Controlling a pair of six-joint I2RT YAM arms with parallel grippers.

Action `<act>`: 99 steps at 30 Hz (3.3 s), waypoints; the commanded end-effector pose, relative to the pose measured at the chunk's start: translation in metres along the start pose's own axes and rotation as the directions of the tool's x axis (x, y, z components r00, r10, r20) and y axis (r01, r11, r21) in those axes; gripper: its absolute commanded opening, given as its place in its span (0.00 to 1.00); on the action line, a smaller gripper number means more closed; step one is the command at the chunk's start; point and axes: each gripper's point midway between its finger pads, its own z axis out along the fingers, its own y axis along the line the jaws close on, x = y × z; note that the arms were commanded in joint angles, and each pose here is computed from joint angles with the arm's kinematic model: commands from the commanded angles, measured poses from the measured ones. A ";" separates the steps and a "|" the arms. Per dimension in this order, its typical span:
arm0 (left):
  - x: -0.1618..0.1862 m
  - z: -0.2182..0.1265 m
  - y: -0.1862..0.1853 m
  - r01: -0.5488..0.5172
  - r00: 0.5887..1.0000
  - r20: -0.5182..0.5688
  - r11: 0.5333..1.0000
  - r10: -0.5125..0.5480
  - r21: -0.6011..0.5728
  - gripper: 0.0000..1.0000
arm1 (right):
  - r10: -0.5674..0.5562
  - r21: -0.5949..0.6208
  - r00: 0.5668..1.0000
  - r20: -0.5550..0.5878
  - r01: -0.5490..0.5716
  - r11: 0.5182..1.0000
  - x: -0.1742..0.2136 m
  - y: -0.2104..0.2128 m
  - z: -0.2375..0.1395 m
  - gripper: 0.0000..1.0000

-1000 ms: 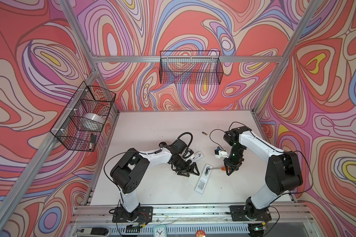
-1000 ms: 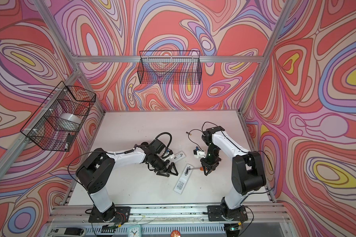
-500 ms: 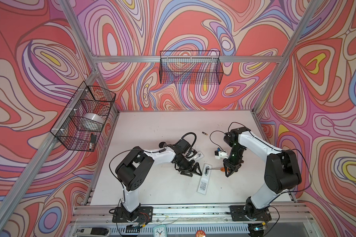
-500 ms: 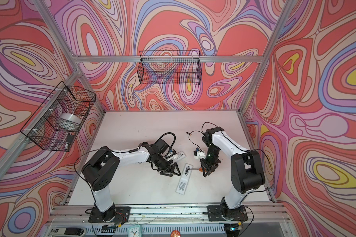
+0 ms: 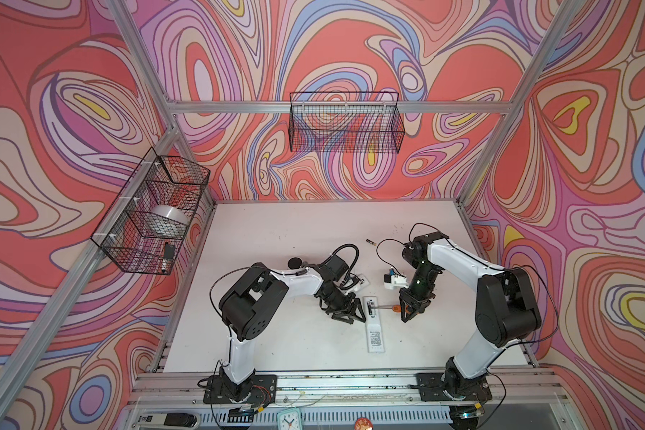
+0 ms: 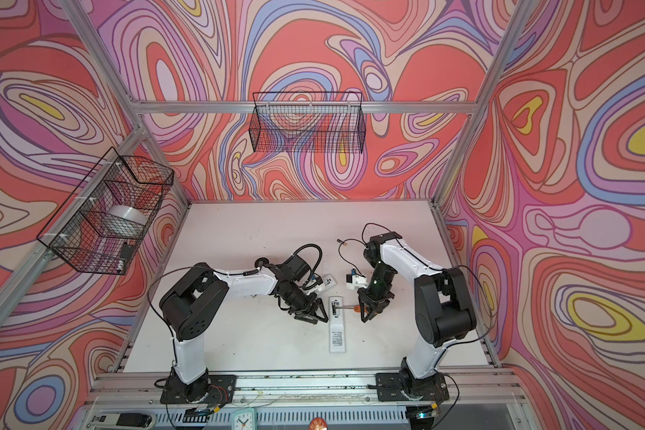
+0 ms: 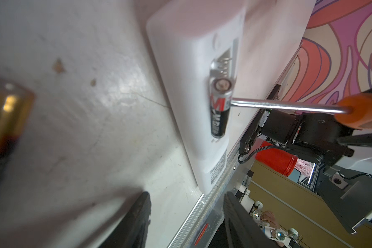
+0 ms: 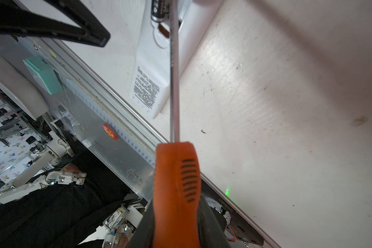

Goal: Unload the batteries from the remote control

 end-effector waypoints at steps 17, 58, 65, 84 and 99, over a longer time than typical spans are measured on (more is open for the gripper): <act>-0.004 -0.011 0.008 0.020 0.999 0.027 1.000 -0.019 -0.011 0.52 | -0.031 0.025 0.999 0.044 0.030 0.999 0.000 0.011 -0.014 0.00; -0.020 -0.022 0.008 0.013 0.999 0.036 1.000 -0.014 0.015 0.52 | -0.090 0.031 0.986 0.141 0.087 0.996 -0.071 0.020 -0.030 0.00; -0.018 -0.029 0.012 0.019 0.999 0.048 1.000 -0.020 0.015 0.52 | -0.088 0.043 0.989 0.122 0.083 0.996 -0.073 0.018 -0.034 0.00; -0.046 -0.219 0.014 0.075 0.822 0.566 0.997 -0.060 -0.004 0.57 | 0.012 0.042 0.888 0.460 -0.035 0.999 -0.111 0.014 -0.089 0.00; -0.115 -0.277 0.091 0.273 0.712 0.684 0.960 -0.160 -0.060 0.59 | -0.042 0.023 0.767 0.641 0.036 0.999 -0.120 0.035 -0.111 0.00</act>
